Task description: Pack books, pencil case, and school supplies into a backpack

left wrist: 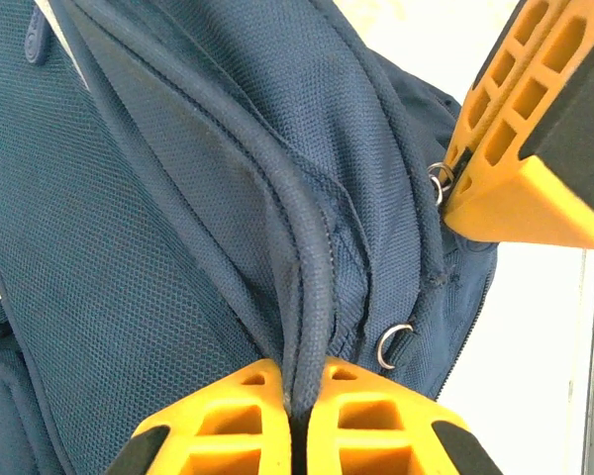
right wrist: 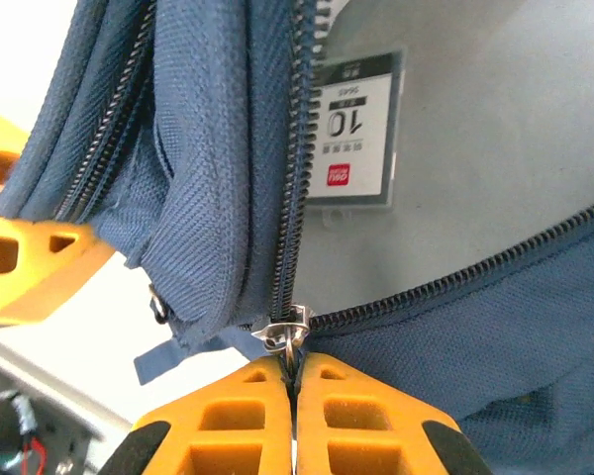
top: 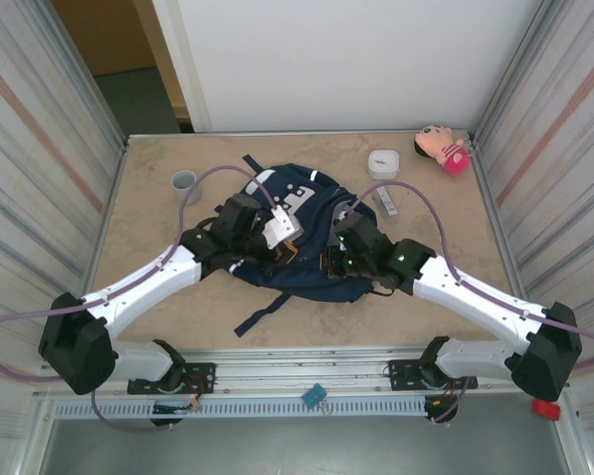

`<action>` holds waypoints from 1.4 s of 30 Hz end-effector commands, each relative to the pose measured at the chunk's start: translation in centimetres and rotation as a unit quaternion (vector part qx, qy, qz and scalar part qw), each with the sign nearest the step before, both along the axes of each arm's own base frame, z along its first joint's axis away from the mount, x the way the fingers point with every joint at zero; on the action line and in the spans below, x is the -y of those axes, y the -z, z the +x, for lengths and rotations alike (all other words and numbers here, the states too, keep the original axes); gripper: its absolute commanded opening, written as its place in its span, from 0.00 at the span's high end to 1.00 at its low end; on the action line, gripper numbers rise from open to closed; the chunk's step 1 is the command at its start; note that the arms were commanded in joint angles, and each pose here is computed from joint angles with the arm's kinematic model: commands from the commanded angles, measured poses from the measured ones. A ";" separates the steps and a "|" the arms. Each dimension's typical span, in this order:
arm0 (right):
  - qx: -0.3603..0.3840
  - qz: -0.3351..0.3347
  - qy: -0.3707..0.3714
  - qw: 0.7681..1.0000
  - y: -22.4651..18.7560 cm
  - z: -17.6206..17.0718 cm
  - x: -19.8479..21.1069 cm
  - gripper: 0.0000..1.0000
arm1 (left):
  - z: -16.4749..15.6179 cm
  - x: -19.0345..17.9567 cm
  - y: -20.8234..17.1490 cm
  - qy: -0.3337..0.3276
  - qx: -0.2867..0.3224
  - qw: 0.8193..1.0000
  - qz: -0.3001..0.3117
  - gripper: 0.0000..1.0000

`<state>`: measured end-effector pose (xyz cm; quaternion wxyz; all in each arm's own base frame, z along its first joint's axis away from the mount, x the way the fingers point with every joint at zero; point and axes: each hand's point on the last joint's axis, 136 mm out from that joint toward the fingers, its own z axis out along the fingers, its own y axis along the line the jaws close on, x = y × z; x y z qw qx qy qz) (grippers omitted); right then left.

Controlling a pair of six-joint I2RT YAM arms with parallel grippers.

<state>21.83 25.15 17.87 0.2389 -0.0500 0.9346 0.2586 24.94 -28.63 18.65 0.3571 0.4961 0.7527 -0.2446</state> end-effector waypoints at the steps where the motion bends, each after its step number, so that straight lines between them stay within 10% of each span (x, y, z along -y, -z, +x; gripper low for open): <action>1: -0.023 0.021 -0.061 0.998 -0.1 -1.6 0.1 1.00 | -0.9 -1.9 0.8 0.005 -0.008 1.000 0.027 0.88; 6: -0.058 0.072 -0.096 0.991 -0.5 -2.4 -1.3 1.00 | -3.3 -0.3 0.0 0.076 0.026 0.997 0.007 0.46; 12: -0.078 0.119 -0.112 0.983 -1.7 -2.6 -2.1 1.00 | -4.5 0.8 1.4 0.116 0.125 0.984 0.049 0.32; 15: -0.082 0.131 -0.116 0.981 -2.1 -2.7 -2.1 1.00 | -3.6 1.1 2.2 0.102 0.142 0.983 0.060 0.38; 24: -0.087 0.060 -0.061 0.993 0.3 -1.6 0.5 1.00 | -4.0 2.1 3.4 0.132 0.142 0.980 0.053 1.00; 42: -0.039 -0.036 -0.022 0.998 3.8 0.9 0.3 0.69 | -5.1 2.9 2.4 0.145 0.123 0.982 0.006 1.00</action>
